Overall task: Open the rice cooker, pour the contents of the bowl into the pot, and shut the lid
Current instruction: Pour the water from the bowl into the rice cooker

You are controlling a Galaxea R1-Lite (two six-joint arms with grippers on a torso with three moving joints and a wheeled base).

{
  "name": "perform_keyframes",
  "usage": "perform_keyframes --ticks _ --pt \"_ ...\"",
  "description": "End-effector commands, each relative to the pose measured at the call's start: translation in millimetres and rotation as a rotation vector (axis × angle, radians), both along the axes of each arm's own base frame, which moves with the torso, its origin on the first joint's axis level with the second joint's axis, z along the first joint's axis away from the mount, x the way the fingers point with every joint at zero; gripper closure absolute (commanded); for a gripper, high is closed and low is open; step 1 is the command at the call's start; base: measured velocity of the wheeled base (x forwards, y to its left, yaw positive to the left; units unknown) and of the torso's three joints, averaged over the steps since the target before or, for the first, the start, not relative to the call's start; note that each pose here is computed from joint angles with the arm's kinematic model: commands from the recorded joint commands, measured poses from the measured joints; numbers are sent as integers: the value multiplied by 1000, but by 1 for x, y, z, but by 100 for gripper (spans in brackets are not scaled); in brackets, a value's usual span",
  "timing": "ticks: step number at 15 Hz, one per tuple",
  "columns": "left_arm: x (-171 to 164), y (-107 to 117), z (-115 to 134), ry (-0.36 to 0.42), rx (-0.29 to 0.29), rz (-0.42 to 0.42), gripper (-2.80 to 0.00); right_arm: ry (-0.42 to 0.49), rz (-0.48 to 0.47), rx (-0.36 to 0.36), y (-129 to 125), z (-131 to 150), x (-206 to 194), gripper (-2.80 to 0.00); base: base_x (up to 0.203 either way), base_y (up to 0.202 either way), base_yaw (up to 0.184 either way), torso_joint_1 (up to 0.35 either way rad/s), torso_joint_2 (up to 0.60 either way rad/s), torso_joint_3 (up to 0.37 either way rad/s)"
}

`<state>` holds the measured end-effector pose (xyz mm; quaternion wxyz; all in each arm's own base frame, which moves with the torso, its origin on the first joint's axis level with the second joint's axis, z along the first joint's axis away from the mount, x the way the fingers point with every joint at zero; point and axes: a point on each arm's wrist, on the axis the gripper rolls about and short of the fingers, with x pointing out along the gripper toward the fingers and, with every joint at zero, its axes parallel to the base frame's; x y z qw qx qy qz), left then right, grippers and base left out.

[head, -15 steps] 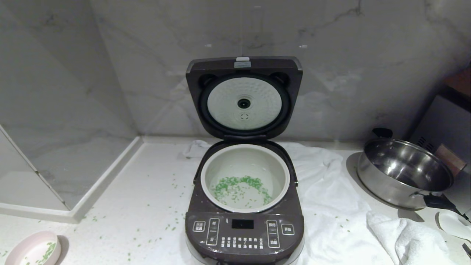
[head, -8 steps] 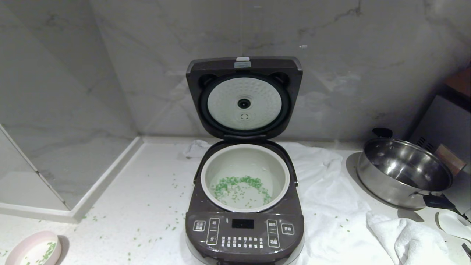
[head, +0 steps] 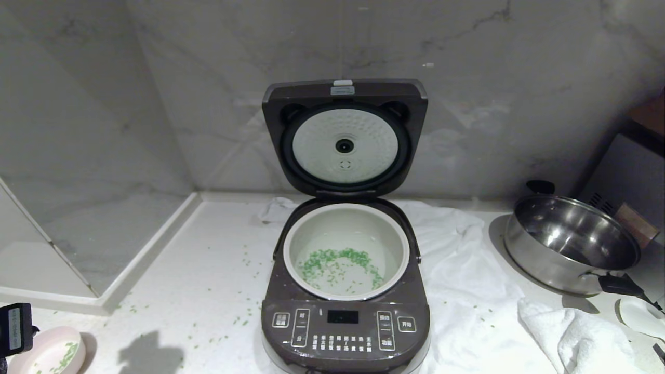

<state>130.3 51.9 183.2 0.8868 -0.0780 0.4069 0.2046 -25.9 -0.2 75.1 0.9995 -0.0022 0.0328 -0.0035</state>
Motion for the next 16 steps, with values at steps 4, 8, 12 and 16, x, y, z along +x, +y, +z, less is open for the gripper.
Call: perform_keyframes --ticks 4,8,12,16 --pt "9 66 -35 199 -117 102 0 0 0 0 0 0 0 0 0 0 0 0 0 0" --pt "12 110 -66 256 -162 141 -280 0 0 0 0 0 0 0 0 0 0 0 0 0" --pt "21 137 -100 299 -207 144 -280 0 0 0 0 0 0 0 0 0 0 0 0 0" --pt "35 158 -120 228 -150 171 -280 0 0 0 0 0 0 0 0 0 0 0 0 0"
